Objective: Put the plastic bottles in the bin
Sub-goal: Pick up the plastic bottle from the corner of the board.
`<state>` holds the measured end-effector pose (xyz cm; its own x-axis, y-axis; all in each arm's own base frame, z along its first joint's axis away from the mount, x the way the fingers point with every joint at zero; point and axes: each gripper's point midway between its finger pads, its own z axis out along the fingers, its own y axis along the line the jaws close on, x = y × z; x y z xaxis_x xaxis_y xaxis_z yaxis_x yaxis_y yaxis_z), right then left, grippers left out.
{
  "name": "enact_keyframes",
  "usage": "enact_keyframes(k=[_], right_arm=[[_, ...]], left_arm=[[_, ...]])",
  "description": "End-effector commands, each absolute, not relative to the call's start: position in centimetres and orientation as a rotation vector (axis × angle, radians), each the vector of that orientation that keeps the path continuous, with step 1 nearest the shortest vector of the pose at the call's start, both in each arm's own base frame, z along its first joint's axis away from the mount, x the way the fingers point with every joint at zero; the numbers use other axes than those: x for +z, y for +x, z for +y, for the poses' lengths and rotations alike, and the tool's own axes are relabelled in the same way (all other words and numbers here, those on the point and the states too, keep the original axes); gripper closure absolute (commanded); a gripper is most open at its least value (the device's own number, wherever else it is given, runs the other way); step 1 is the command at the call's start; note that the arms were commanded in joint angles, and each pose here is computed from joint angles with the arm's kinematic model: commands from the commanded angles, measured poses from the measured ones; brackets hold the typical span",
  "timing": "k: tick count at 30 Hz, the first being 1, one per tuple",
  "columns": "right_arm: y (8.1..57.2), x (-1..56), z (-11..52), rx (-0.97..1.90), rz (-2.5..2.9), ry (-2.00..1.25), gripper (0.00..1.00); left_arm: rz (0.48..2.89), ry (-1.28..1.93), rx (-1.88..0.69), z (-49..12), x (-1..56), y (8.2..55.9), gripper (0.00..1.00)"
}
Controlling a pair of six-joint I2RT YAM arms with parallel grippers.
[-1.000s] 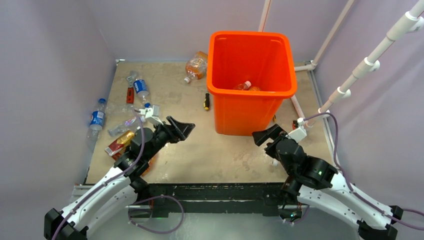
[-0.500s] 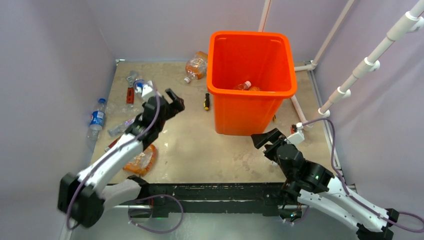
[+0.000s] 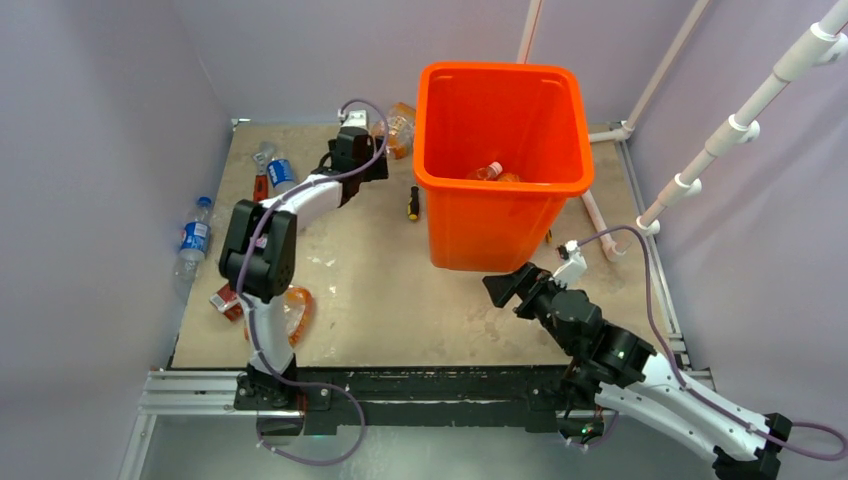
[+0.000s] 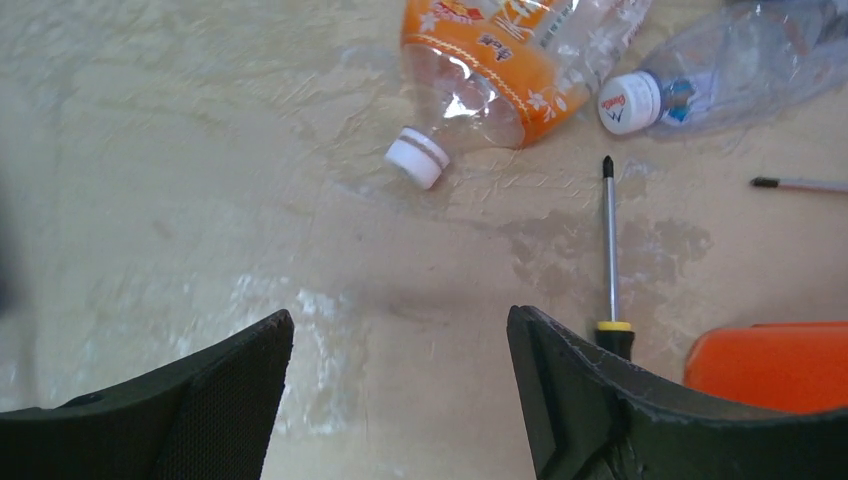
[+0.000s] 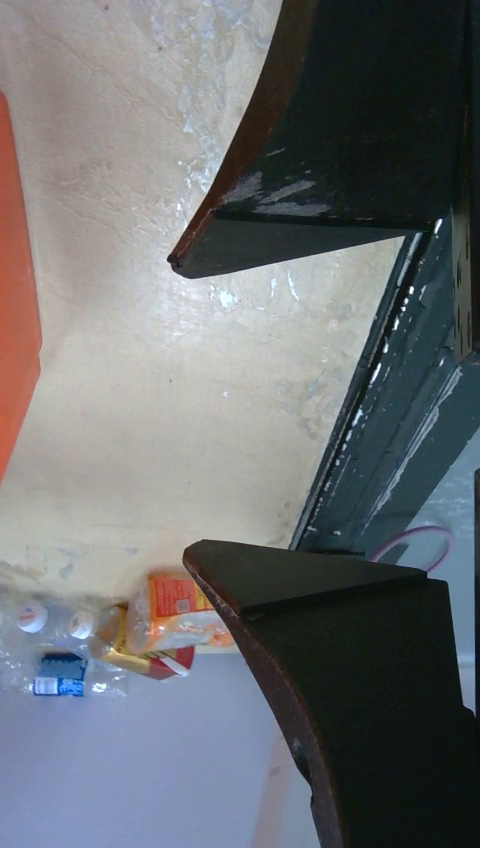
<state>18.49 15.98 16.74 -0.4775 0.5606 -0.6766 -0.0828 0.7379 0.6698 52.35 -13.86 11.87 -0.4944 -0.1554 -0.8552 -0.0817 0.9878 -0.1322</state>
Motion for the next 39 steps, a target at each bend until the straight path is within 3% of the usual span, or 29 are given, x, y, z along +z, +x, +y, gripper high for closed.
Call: enact_keyframes(k=[1,2,4,5,13,23,26,34,39], right_arm=[[18.4,18.5,17.3,0.853,1.877,0.242,0.01],[18.3,18.5,17.5,0.865,1.874,0.223,0.01],[18.1,18.6,18.0,0.883,1.871,0.185,0.01],[18.1,18.6,18.2,0.888,1.872,0.173,0.01],[18.0,18.0,19.4,0.878,1.911,0.081,0.01],[17.8,18.3,19.0,0.902,1.882,0.106,0.01],[17.7,18.4,19.0,0.911,1.879,0.102,0.01],[17.5,18.6,18.8,0.921,1.875,0.105,0.01],[17.5,18.9,18.4,0.929,1.858,0.132,0.02]], left_arm=[[2.077,0.097,-0.101,-13.6,11.4,56.0,0.22],[2.095,0.111,-0.127,-13.4,10.6,56.4,0.22],[2.123,0.142,-0.205,-13.4,8.7,57.1,0.05],[2.130,0.156,-0.234,-13.5,8.0,57.4,0.03],[2.124,0.206,-0.289,-14.4,4.8,60.5,0.02],[2.122,0.318,-0.315,-15.6,3.3,62.1,0.17],[2.141,0.313,-0.288,-15.3,2.4,62.2,0.26],[2.148,0.275,-0.283,-15.3,2.1,62.5,0.53],[2.114,0.255,-0.311,-15.4,3.0,61.7,0.78]])
